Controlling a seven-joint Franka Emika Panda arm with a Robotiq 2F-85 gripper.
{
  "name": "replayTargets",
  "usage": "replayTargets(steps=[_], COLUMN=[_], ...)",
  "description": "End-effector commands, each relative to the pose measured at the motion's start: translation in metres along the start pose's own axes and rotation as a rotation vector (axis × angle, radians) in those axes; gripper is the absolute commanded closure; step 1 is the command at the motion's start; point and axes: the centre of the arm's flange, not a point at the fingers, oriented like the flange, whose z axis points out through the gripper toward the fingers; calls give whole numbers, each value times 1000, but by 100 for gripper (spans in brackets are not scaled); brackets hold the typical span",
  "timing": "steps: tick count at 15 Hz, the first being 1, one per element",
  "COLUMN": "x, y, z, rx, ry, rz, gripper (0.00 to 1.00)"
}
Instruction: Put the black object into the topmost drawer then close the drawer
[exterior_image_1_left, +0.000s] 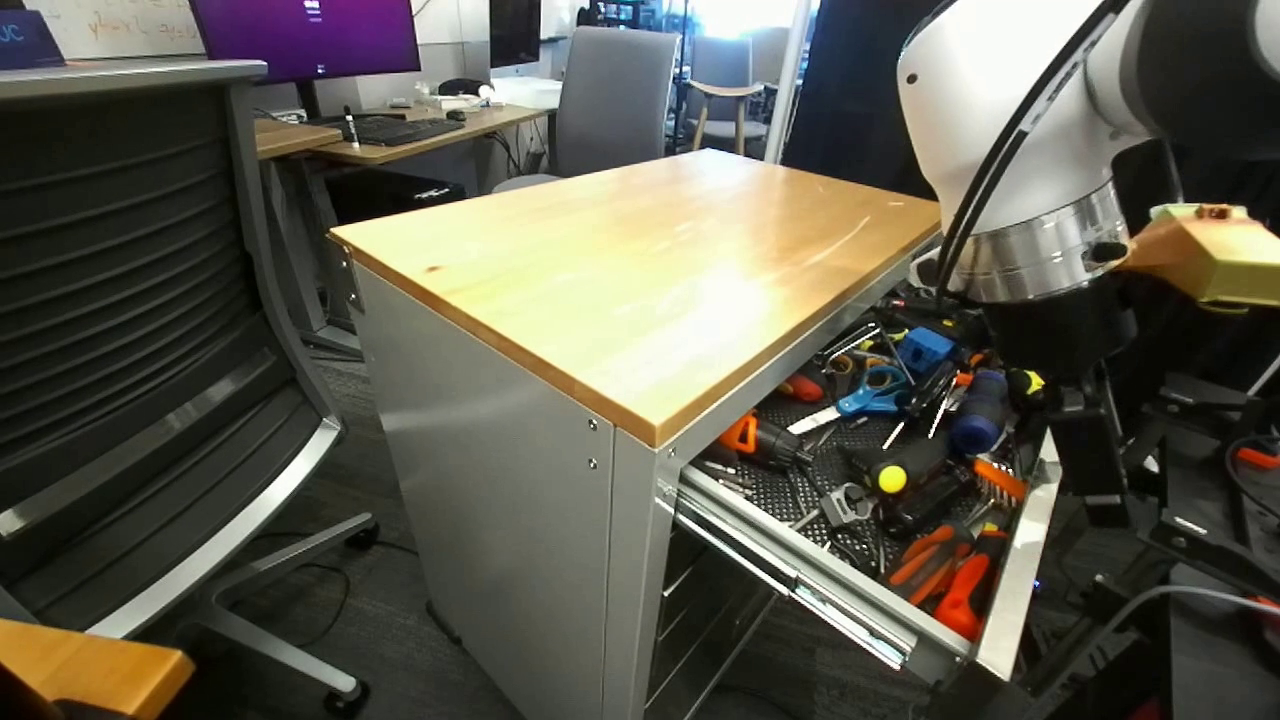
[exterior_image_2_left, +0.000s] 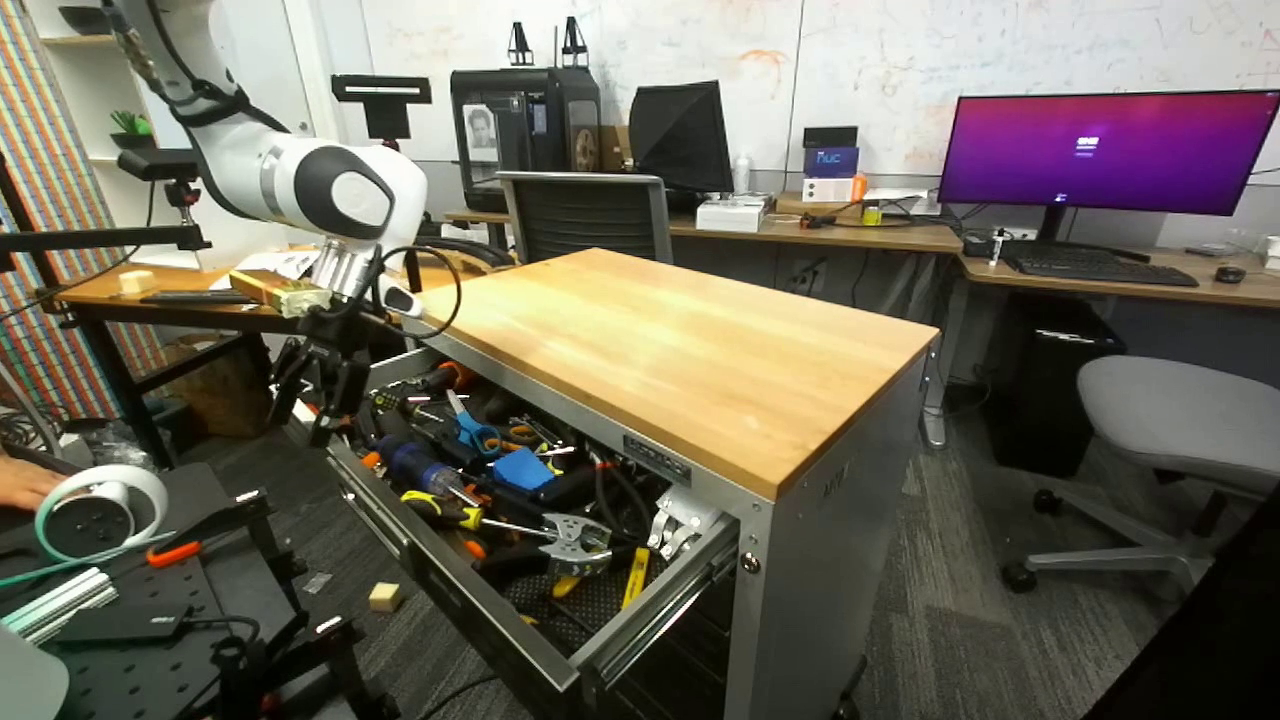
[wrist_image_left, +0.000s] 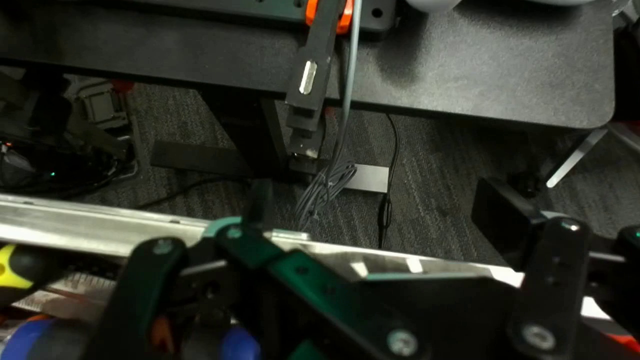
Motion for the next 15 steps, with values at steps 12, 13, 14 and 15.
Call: replayTargets(steps=[12, 13, 14, 15], x=[19, 25, 32, 38], y=[-19, -21, -22, -24], z=[14, 15, 16, 17], rx=[-43, -59, -77, -90], ry=[-2, 24, 51, 75], rz=[74, 72, 67, 60], gripper=[51, 58, 67, 73])
